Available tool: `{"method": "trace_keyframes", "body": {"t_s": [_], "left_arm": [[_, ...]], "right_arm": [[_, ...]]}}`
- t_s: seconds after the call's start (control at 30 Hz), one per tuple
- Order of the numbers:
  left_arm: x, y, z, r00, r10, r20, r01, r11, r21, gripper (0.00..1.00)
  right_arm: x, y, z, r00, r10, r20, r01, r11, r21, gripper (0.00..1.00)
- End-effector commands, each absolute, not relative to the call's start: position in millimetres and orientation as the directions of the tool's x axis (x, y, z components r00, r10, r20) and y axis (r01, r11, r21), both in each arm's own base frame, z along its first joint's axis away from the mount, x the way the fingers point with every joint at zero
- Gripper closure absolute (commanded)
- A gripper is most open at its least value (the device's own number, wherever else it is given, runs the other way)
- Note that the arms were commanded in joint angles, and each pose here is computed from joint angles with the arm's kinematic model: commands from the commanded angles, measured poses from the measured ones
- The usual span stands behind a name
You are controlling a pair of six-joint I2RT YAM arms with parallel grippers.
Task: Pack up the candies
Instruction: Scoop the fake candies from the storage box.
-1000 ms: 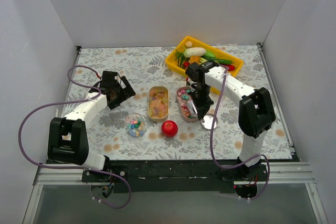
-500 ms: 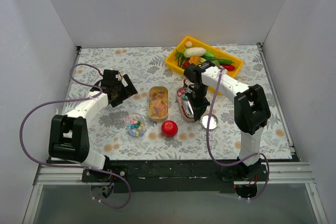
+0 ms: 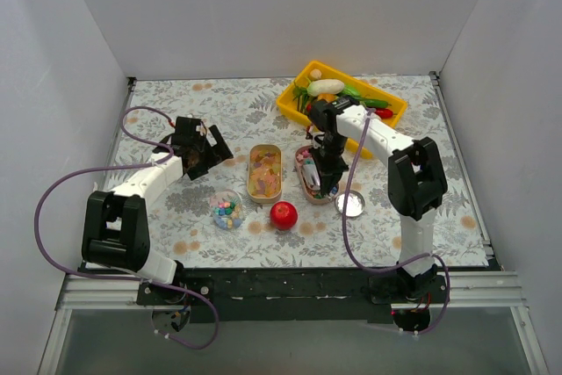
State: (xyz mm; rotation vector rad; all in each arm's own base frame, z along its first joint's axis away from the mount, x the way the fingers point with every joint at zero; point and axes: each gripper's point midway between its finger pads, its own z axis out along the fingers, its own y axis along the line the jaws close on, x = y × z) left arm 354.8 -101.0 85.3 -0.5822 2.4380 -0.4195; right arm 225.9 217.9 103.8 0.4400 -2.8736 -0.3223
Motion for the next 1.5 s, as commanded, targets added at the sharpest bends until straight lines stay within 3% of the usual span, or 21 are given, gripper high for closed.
{"method": "trace_keyframes", "body": {"t_s": [0.0,0.67,1.13,1.47], "left_arm": [[361.5,-101.9,103.6,-0.698,-0.496,-0.515,-0.282,0.853,-0.439,0.02],[358.1,-106.9,100.0,-0.711,-0.487,-0.507,-0.27,0.855,-0.442,0.02],[355.9,-106.9,103.7,-0.705,-0.486,-0.516,-0.276,0.859,-0.432,0.02],[353.6,-104.6,103.4,-0.708,-0.476,-0.521,-0.273,0.866,-0.418,0.02]], "right_arm": [[240.2,223.0,105.4,-0.937,-0.297,0.181,-0.239,0.928,0.286,0.99],[210.9,202.2,117.5,-0.94,-0.27,0.208,-0.199,0.93,0.309,0.99],[257.3,224.0,87.4,-0.938,-0.252,0.237,-0.171,0.933,0.317,0.99],[282.8,215.8,87.5,-0.958,-0.216,0.191,-0.154,0.943,0.295,0.99]]}}
